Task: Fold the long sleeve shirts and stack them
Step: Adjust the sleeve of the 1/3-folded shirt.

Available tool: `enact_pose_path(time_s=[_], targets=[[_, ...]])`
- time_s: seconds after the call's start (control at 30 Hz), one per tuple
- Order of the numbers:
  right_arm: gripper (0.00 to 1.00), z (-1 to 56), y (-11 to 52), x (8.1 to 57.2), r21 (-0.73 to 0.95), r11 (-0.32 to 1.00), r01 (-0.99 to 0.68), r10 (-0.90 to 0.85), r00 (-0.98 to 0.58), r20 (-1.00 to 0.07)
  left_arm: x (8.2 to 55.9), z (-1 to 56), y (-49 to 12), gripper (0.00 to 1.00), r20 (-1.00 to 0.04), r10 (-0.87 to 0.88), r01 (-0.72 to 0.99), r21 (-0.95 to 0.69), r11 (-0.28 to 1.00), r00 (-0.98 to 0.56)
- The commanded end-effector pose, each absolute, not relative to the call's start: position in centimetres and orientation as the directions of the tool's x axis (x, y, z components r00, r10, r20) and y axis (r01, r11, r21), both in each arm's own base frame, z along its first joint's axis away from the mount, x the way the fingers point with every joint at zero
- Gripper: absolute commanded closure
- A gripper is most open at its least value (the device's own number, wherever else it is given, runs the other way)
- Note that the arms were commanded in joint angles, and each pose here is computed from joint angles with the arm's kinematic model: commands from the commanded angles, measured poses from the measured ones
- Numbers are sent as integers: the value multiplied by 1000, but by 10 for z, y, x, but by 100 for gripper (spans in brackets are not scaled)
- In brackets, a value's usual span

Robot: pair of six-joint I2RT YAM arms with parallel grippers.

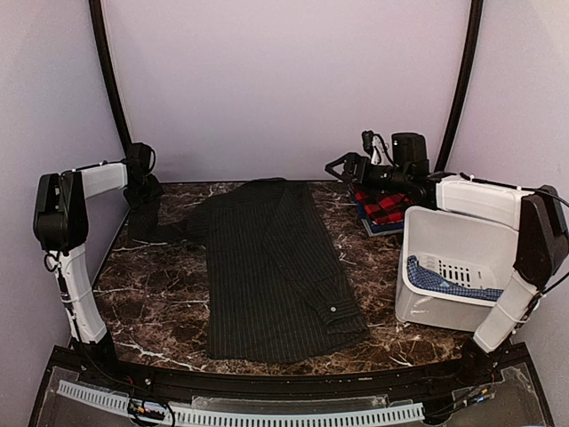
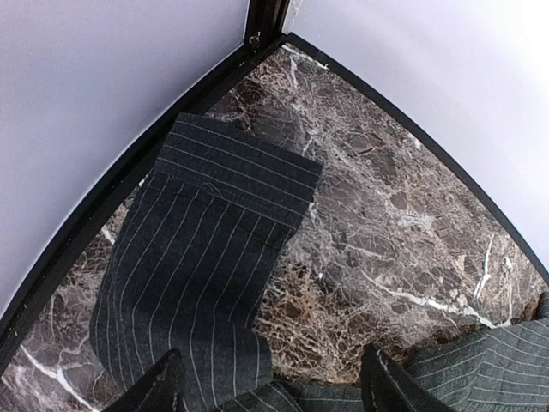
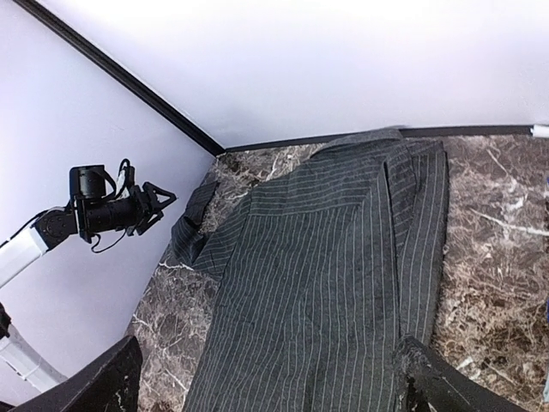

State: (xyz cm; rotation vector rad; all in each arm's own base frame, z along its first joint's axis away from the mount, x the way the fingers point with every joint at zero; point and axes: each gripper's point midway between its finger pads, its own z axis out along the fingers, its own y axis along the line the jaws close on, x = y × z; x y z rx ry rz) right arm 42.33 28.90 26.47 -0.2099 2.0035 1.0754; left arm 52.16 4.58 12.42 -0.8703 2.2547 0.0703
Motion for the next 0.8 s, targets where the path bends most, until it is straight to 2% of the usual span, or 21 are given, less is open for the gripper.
enact_pose_path(time_s=[0.0, 0.2, 0.33, 0.4, 0.53, 0.6, 0.73, 0.77], targets=[[2, 281, 293, 411, 658, 527, -538, 223, -659, -718, 529, 112, 50, 31, -593, -597, -622, -197, 758, -540], [1, 272, 291, 399, 622, 569, -538, 198, -644, -739, 530, 81, 63, 33, -545, -625, -645, -188, 741, -559], [1, 273, 303, 395, 564, 596, -571, 158, -606, -780, 520, 67, 69, 38, -520, -628, -649, -172, 741, -579], [1, 275, 313, 395, 539, 611, -580, 137, -593, -793, 521, 64, 72, 44, -519, -625, -640, -182, 747, -582], [1, 279, 328, 390, 476, 659, -583, 107, -553, -826, 523, 70, 75, 73, -530, -611, -622, -185, 760, -588], [1, 276, 335, 386, 438, 686, -582, 75, -542, -837, 526, 76, 71, 84, -536, -602, -602, -204, 772, -592], [1, 271, 336, 380, 374, 733, -569, 24, -527, -850, 526, 85, 64, 99, -535, -601, -570, -248, 784, -594], [1, 273, 334, 380, 355, 743, -567, 23, -509, -861, 526, 89, 62, 100, -539, -601, -563, -258, 785, -590]])
